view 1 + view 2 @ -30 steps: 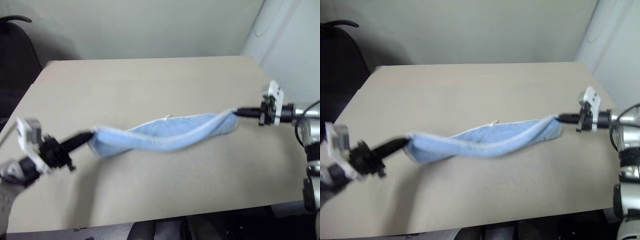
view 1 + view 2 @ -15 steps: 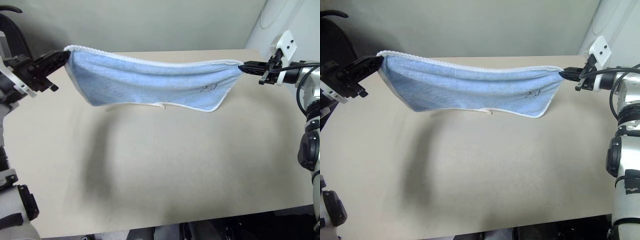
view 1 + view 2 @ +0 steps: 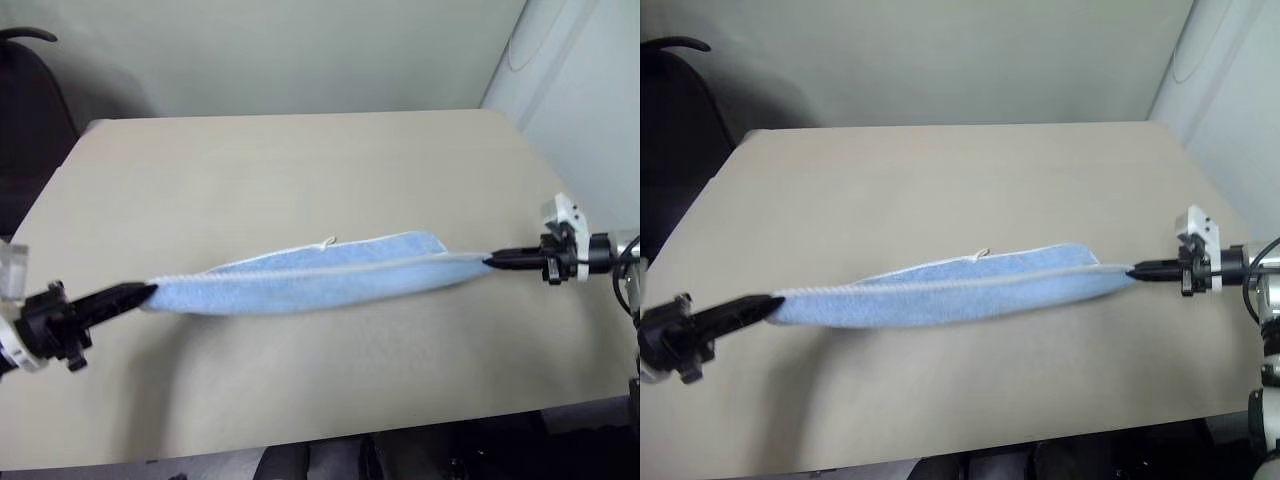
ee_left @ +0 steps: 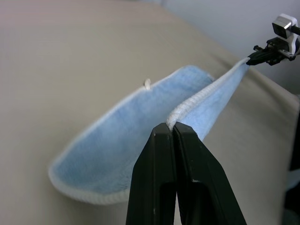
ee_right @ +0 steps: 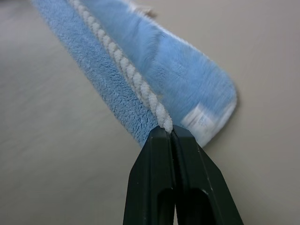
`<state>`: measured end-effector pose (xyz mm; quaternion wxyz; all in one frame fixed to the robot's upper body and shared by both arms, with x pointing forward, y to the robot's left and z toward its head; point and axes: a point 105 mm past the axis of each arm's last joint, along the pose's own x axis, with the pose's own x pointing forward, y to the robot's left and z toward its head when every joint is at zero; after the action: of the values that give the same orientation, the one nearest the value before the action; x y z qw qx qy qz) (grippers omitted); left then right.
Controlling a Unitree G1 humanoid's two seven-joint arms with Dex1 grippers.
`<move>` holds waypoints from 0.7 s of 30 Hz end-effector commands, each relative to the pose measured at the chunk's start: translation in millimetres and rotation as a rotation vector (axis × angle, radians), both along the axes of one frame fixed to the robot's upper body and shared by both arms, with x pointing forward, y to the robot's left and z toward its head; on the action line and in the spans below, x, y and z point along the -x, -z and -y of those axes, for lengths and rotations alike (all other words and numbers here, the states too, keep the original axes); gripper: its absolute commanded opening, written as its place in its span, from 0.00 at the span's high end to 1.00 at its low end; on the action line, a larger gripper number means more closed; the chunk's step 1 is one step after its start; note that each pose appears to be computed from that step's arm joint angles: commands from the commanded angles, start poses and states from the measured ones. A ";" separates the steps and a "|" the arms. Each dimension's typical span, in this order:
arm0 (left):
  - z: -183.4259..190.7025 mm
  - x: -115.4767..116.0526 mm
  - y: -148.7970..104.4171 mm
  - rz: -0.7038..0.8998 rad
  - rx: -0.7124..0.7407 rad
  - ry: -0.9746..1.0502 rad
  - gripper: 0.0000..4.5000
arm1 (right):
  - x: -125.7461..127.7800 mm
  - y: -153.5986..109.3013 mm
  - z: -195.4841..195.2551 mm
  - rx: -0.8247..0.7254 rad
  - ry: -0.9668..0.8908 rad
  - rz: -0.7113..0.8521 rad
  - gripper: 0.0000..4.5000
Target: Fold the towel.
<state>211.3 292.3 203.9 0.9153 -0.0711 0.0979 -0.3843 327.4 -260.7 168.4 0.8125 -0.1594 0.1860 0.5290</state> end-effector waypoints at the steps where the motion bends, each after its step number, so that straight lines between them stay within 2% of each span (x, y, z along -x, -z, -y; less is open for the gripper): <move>1: 24.2 10.4 15.9 -0.048 -0.043 0.066 1.00 | 8.1 5.9 -11.1 0.044 -0.054 -0.010 1.00; 3: 29.4 7.9 21.5 -0.056 -0.030 0.057 1.00 | 1.7 5.1 -16.7 0.039 -0.049 0.003 1.00; 6: 18.0 -11.7 22.9 -0.035 0.002 -0.068 1.00 | -15.4 -0.9 -25.5 0.046 -0.028 0.056 1.00; 13: -13.9 -43.6 28.6 -0.008 -0.007 -0.256 1.00 | -70.4 -10.3 -37.9 0.136 0.098 0.204 1.00; 21: -21.7 -72.3 56.2 -0.013 -0.109 -0.346 1.00 | -90.9 10.2 -55.3 0.231 0.122 0.224 1.00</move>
<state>279.5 308.9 144.1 0.9636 -0.0659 0.1218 -0.2285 414.0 -201.5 149.4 0.8313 -0.2777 0.1749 0.4486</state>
